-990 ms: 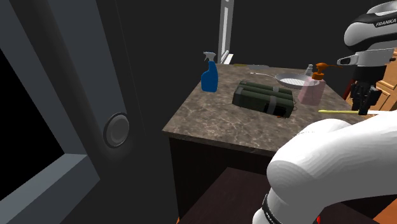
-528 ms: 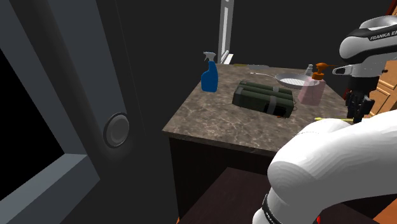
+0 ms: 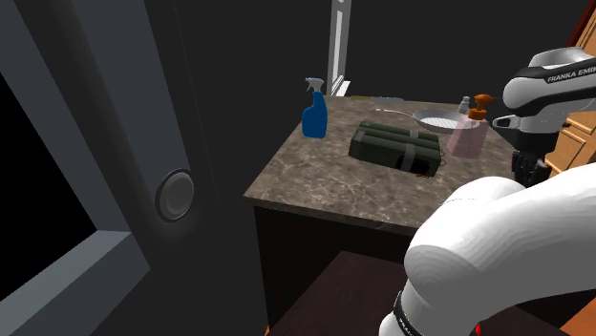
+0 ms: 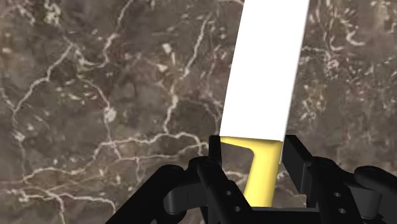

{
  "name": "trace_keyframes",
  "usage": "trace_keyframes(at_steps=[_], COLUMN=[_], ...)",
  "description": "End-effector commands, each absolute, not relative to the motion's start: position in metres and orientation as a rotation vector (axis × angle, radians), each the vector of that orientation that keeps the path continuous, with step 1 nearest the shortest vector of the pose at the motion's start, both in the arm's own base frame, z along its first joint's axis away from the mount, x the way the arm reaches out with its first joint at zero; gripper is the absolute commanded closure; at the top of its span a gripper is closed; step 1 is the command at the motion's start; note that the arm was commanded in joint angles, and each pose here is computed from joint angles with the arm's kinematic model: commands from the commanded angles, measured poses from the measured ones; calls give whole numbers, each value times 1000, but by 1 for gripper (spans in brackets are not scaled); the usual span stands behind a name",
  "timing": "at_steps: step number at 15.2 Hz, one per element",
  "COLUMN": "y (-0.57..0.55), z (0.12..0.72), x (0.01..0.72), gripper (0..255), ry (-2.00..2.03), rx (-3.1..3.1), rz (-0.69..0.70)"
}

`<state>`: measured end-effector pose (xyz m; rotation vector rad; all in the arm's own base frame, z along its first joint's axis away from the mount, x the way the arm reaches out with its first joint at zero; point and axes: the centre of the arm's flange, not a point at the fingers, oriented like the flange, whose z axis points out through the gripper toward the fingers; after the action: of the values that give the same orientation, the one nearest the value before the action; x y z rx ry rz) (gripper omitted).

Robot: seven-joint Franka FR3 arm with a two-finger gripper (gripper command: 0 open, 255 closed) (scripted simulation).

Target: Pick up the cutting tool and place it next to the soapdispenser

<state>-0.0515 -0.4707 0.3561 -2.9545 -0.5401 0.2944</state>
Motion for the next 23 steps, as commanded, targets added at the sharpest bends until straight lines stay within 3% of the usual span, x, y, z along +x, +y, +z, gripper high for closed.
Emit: trace_keyframes(at_steps=[1,9,10,15,19,23], y=[-470,-470,-470,-470,-474,-474], z=[344,344,344,344,393,393], x=[-51,-51,-51,-51,-40,-40], gripper=[255,255,0,0,0,0], ry=[-540,-540,-540,-540,-540,-540], rx=[-2955,-2955,-2955,-2955,-2955,-2955], rz=[294,294,294,294,294,294])
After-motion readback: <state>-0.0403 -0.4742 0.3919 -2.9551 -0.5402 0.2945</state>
